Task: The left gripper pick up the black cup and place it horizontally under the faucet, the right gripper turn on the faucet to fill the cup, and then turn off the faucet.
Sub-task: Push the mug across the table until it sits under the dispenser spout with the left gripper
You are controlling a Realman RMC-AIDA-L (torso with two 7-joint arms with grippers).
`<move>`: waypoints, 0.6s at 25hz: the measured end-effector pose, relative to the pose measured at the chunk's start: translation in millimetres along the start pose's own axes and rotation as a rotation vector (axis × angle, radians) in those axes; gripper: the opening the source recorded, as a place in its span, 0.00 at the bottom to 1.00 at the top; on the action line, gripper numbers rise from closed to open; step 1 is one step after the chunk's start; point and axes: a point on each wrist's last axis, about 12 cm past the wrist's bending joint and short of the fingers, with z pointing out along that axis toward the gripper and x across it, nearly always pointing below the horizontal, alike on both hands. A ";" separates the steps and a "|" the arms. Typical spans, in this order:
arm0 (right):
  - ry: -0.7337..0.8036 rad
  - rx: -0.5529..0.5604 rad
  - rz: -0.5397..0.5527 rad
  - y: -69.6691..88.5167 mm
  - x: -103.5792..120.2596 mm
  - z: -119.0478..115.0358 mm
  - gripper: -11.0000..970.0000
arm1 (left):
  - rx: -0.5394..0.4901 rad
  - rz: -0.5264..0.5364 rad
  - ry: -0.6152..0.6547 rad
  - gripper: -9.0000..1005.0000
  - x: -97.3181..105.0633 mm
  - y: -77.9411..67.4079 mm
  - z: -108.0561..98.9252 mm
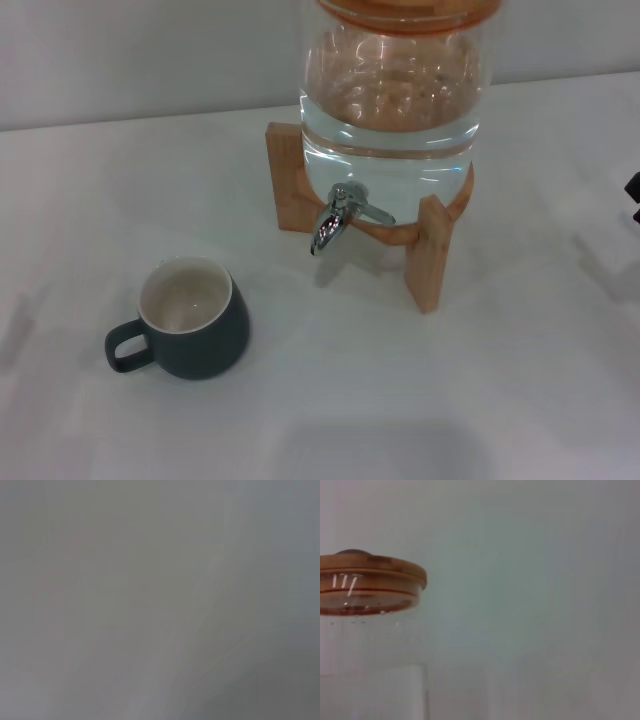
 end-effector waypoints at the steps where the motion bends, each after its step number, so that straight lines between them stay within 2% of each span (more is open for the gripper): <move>1: -0.003 0.005 -0.002 -1.0 -0.7 -0.1 0.81 | 0.014 -0.004 0.015 0.84 2.4 -2.2 -2.1; 8: -0.010 0.029 -0.007 -4.4 -1.9 -0.9 0.81 | 0.089 -0.027 0.081 0.83 20.0 -22.7 -21.9; 15: -0.019 0.052 -0.016 -9.2 -4.3 -1.7 0.81 | 0.125 -0.037 0.094 0.82 26.4 -33.5 -40.6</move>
